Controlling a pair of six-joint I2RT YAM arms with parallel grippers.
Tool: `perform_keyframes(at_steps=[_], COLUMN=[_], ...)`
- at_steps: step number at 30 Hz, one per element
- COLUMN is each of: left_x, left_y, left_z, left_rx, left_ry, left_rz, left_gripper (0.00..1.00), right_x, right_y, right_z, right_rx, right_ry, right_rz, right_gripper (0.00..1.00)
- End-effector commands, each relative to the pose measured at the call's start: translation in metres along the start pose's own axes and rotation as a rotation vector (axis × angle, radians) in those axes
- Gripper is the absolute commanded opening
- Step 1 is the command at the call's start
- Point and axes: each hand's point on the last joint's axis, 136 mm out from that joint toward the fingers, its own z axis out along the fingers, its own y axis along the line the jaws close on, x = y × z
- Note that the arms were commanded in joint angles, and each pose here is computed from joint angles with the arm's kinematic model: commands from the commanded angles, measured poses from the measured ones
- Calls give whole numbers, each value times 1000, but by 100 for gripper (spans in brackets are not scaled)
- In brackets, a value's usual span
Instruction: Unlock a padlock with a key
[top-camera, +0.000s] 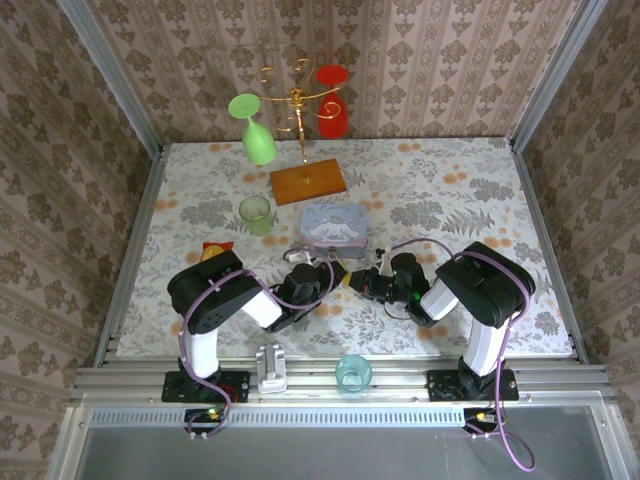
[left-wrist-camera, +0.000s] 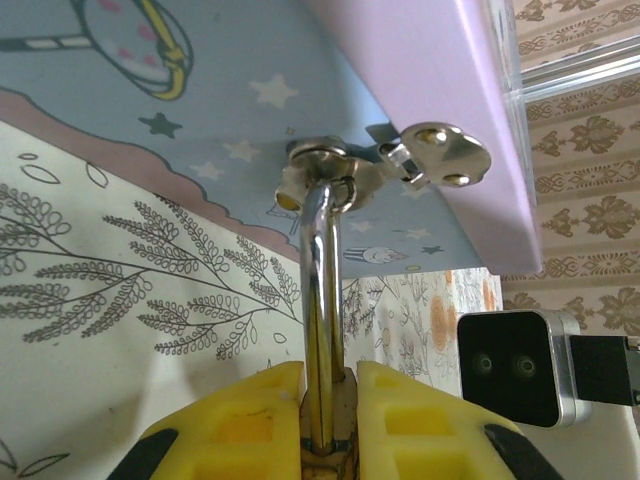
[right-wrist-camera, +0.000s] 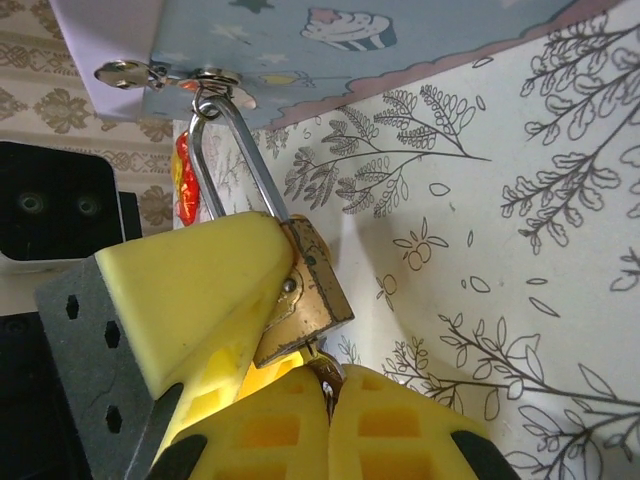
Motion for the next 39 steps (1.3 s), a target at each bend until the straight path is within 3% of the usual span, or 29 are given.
perform_keyframes(at_steps=[1,6,11,17,24,27,30,35,39], left_x=[36,35,36,35,36,37,37,31,25], left_y=[-29,-30,-28,-30,-28,-26,-25,-22,-20], left_z=[-7,-8,-9,-6,-7,-8,-8,-9,-10], left_rx=[118,123,117,128,145,140,135,111,106], left_ry=[155,154,158,158,153,151,149,133,117], left_rz=[-8,-10,-16,-26,-46,-47,-44,-28,-27], left_gripper=[0,0,0,0,0,0,0,0,0], right_x=[-22,-21,-17,-29,-32,-32,-28,-22,-16], right_y=[29,12,10,26,47,49,36,14,-8], right_z=[-2,-2,-8,-10,-1,0,0,-11,-27], right_rx=[-122,-45,142,163,-52,-108,-45,89,199], right_ry=[-79,-108,-152,-191,-176,-168,-152,-140,-141], right_rz=[-33,-31,-227,-300,-161,-133,-146,-161,-185], right_gripper=[0,0,0,0,1,5,10,32,37])
